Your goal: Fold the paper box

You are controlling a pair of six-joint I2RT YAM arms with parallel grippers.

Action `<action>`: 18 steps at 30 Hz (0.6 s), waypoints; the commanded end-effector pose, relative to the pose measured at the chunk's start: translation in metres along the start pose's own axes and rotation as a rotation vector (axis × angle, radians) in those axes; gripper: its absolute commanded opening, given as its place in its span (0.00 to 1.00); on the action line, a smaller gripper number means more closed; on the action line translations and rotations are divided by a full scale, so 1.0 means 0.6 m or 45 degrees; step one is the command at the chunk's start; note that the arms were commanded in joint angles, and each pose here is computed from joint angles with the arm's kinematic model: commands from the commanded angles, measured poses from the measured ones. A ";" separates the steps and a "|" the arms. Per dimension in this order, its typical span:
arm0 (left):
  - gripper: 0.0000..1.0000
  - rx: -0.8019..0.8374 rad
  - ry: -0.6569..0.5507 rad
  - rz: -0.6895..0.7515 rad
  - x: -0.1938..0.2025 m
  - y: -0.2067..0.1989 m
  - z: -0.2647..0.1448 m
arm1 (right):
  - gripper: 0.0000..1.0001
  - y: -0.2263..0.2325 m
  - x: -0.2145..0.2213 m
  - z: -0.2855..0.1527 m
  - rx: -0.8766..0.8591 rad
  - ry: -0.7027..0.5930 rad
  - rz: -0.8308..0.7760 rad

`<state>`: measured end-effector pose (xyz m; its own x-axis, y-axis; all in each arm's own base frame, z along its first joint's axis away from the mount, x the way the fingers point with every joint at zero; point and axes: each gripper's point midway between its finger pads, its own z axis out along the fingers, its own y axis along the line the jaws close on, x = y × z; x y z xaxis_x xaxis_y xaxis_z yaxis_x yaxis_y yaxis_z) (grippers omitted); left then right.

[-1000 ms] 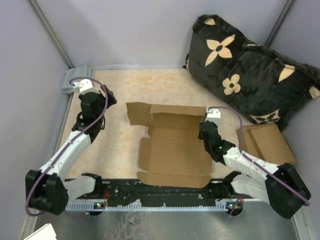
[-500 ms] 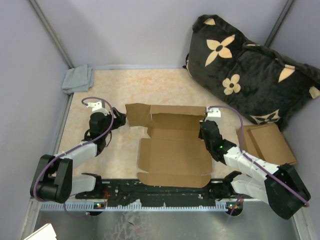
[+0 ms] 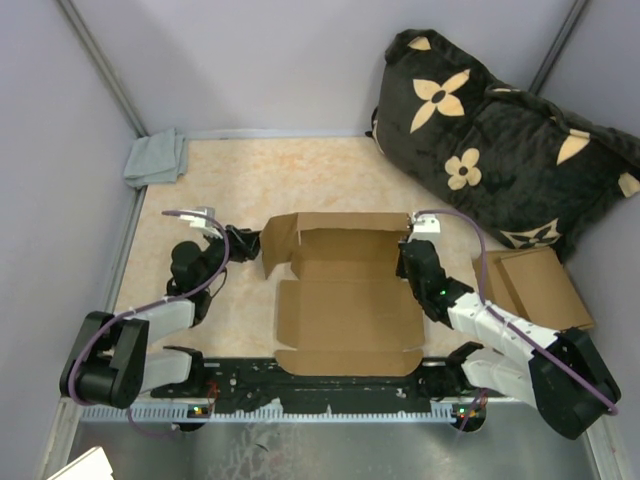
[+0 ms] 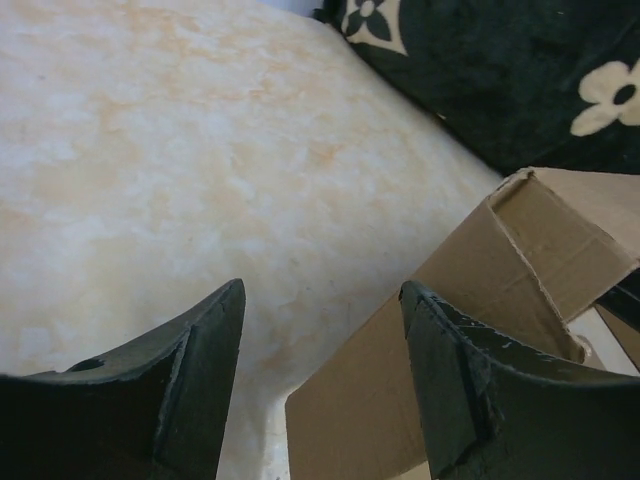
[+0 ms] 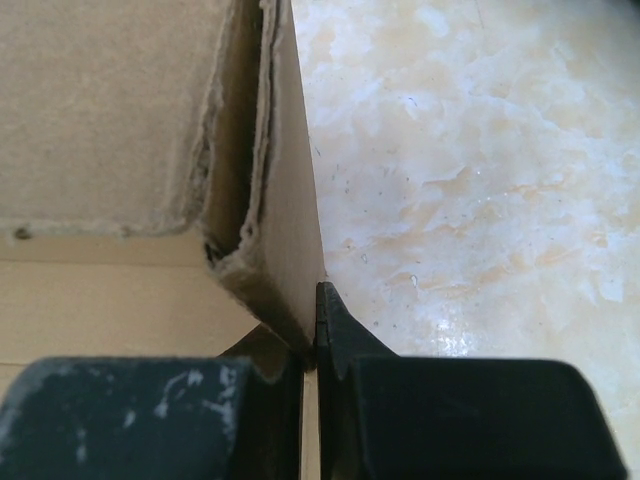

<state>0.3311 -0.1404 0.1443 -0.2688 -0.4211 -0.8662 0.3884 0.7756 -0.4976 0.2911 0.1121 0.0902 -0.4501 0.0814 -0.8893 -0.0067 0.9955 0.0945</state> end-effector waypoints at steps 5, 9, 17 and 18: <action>0.68 0.301 0.014 -0.030 0.010 -0.077 -0.033 | 0.00 0.021 -0.027 0.001 -0.057 -0.008 0.014; 0.65 0.326 0.095 -0.059 0.042 -0.090 -0.049 | 0.00 0.023 -0.033 0.000 -0.060 -0.014 0.016; 0.64 0.306 0.145 -0.027 0.053 -0.105 -0.072 | 0.00 0.025 -0.031 0.000 -0.069 -0.009 0.020; 0.64 0.308 0.151 -0.018 0.055 -0.107 -0.073 | 0.00 0.026 -0.031 0.000 -0.072 -0.010 0.020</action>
<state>0.2681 -0.1786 0.1566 -0.3511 -0.4001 -0.8465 0.5735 0.6228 -0.5322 0.2904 0.1169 0.0906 -0.4710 0.0733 -0.8791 -0.0292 0.9947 0.0986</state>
